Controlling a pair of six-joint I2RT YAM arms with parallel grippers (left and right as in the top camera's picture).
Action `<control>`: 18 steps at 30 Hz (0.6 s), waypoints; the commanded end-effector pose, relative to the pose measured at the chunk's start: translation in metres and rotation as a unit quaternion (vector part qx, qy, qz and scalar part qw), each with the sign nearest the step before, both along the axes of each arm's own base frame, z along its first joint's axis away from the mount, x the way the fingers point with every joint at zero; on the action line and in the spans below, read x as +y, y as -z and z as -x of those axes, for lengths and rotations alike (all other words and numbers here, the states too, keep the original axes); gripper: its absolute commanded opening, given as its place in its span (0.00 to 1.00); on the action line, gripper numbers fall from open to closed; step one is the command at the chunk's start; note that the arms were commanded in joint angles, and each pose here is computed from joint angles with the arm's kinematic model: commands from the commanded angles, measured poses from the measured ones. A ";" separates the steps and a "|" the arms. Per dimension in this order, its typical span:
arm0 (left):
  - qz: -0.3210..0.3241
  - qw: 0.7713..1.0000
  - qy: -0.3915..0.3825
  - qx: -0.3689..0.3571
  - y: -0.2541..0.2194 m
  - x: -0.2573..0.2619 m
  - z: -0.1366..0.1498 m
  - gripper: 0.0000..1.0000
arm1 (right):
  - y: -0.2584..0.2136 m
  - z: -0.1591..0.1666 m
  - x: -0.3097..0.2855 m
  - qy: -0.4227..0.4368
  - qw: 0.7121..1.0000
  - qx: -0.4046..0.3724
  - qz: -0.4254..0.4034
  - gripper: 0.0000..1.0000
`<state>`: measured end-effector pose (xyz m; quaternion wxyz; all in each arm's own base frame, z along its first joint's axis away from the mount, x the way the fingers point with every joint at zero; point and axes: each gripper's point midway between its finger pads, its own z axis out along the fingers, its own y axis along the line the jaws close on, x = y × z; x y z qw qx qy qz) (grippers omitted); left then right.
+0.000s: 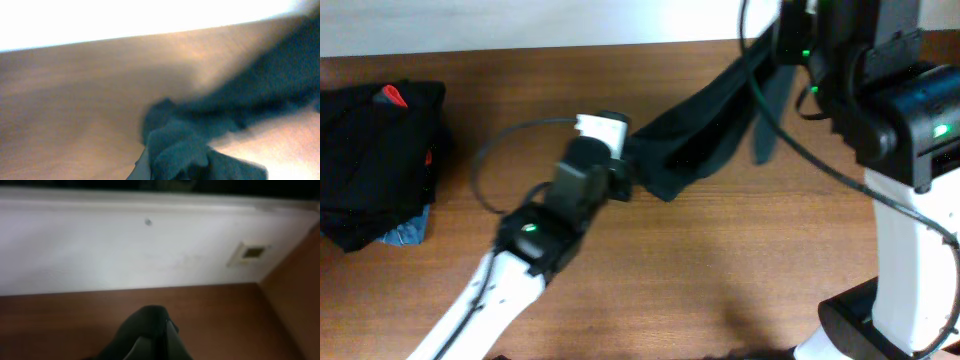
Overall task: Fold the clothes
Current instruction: 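Stretch the shirt between both grippers and lower it onto the table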
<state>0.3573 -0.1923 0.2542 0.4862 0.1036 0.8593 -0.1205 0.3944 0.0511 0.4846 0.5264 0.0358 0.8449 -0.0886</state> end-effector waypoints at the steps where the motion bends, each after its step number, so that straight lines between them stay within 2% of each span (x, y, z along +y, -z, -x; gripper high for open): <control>1: 0.006 0.991 -0.111 -0.069 -0.049 0.080 -0.017 0.00 | 0.003 0.016 -0.012 -0.020 0.999 0.022 -0.034 0.04; 5: 0.022 0.984 -0.148 -0.094 -0.065 0.117 -0.027 0.00 | 0.024 0.026 -0.017 -0.028 0.996 0.072 -0.042 0.04; 11: 0.048 0.980 -0.124 -0.150 -0.116 0.125 -0.026 0.00 | 0.041 0.044 -0.017 -0.037 0.991 0.121 -0.043 0.04; 18: 0.059 0.967 -0.119 -0.218 -0.198 0.138 0.030 0.00 | 0.012 0.077 -0.019 -0.053 0.994 0.076 -0.059 0.04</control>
